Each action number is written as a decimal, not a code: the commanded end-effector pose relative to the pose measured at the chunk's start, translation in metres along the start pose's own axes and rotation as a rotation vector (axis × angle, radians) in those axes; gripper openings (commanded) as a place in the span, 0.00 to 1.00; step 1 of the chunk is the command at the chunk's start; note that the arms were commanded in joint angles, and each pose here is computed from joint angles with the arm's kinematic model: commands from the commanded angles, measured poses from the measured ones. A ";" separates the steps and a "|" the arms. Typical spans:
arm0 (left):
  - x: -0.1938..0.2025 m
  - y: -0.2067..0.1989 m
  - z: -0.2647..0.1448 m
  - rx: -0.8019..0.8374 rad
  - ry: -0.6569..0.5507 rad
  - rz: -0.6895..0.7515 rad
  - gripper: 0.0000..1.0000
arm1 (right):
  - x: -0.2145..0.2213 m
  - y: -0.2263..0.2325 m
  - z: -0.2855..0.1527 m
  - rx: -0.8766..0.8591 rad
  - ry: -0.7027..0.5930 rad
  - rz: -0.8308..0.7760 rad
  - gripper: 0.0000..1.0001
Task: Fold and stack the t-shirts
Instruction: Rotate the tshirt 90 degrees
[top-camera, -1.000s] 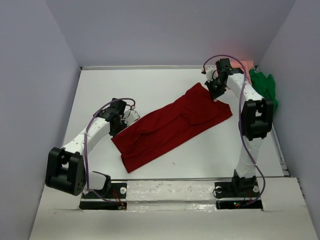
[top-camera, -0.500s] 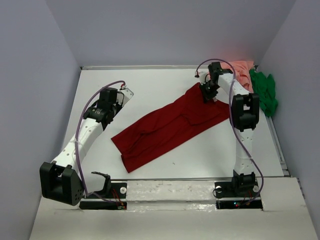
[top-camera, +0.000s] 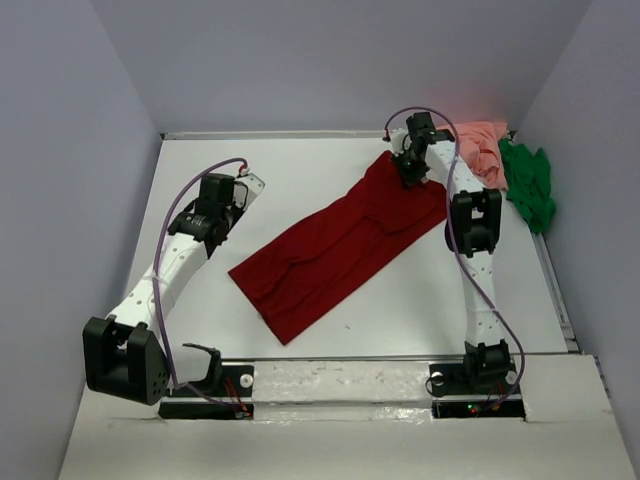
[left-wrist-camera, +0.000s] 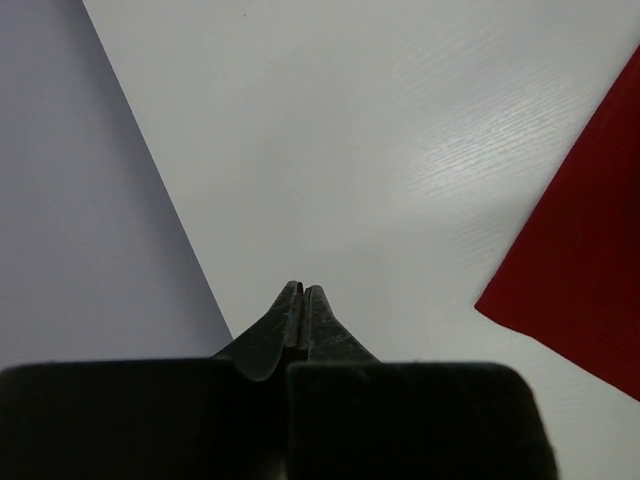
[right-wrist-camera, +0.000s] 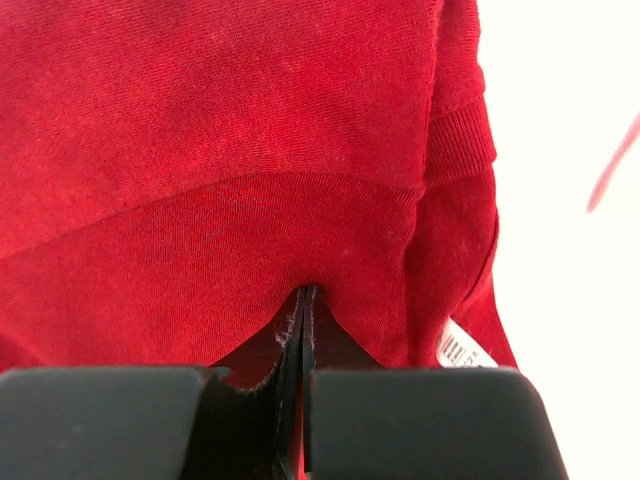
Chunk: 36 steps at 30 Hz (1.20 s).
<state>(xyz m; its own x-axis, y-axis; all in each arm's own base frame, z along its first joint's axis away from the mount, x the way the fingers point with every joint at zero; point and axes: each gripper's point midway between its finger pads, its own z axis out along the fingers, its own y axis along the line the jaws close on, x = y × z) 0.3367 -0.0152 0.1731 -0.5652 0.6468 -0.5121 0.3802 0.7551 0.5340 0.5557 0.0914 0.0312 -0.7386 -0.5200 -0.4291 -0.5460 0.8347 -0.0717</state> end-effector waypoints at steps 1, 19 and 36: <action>0.003 0.008 0.001 -0.036 -0.010 -0.056 0.00 | -0.001 -0.012 0.040 0.128 0.020 -0.076 0.00; 0.060 0.042 0.000 -0.087 0.085 -0.242 0.00 | -0.156 0.107 0.042 0.047 -0.456 -0.467 0.00; 0.029 0.044 -0.015 -0.017 -0.076 -0.306 0.00 | -0.174 0.032 -0.135 0.600 -0.553 -0.454 0.00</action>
<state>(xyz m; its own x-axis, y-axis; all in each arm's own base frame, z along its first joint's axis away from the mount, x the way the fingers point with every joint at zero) 0.3237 0.0456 0.1637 -0.6702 0.4098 -0.6188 0.1977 0.9022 0.3834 0.6118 0.2001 0.0972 -0.2013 -0.8430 -0.4989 -0.5446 0.5197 -0.6583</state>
